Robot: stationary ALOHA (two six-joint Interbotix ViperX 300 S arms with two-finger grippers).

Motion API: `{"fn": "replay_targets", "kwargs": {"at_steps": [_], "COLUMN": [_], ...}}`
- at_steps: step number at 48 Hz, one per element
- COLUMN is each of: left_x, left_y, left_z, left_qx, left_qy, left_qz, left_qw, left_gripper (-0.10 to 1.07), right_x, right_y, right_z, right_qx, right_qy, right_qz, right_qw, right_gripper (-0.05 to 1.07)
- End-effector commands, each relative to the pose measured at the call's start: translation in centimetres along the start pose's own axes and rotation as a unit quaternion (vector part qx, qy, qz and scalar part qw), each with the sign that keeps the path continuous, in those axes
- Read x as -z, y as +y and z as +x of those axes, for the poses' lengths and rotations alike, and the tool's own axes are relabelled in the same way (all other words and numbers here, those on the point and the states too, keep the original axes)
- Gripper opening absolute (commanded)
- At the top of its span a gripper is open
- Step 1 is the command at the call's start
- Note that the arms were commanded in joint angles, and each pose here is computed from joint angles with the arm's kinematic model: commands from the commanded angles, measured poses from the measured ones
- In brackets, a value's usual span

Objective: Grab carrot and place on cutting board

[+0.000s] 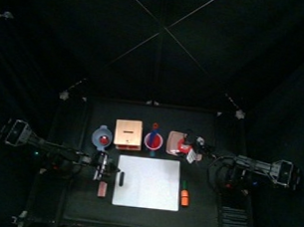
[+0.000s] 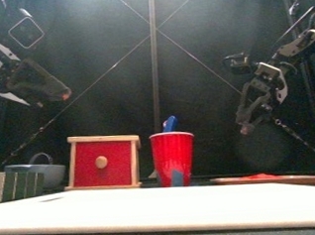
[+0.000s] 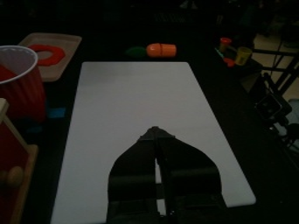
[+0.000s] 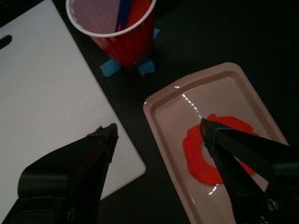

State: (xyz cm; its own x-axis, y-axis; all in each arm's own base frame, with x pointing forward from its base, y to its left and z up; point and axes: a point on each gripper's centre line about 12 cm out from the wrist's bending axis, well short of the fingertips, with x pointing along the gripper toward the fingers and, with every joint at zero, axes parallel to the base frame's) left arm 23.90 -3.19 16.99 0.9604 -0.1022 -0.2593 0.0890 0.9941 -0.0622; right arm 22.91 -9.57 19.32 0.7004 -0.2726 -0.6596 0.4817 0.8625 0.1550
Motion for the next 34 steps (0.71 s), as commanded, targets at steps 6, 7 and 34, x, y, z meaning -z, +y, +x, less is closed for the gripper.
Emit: {"fn": "replay_targets", "kwargs": {"at_steps": [6,7,34], "left_x": [-0.8,-0.8,-0.7], "left_y": [0.0,-0.1,0.8], "left_z": [0.3,0.3,0.3], "left_qx": [0.000,0.000,-0.016], "left_qy": [-0.012,-0.012,-0.012], "left_qz": [-0.001,-0.001,-0.005], "left_qw": [0.9999,0.9999,0.9998], "left_gripper": [0.28,0.28,0.28], "right_x": [-0.4,-0.2,6.1], "right_y": [1.8,2.2,6.7], "right_z": [-0.8,-1.0,-3.2], "right_qx": [-0.040,-0.048,-0.158], "right_qy": [0.003,0.010,0.195], "right_qz": [0.050,0.059,0.178], "right_qw": [0.9979,0.9970,0.9516], "right_gripper": [1.04,1.04,1.04]}}
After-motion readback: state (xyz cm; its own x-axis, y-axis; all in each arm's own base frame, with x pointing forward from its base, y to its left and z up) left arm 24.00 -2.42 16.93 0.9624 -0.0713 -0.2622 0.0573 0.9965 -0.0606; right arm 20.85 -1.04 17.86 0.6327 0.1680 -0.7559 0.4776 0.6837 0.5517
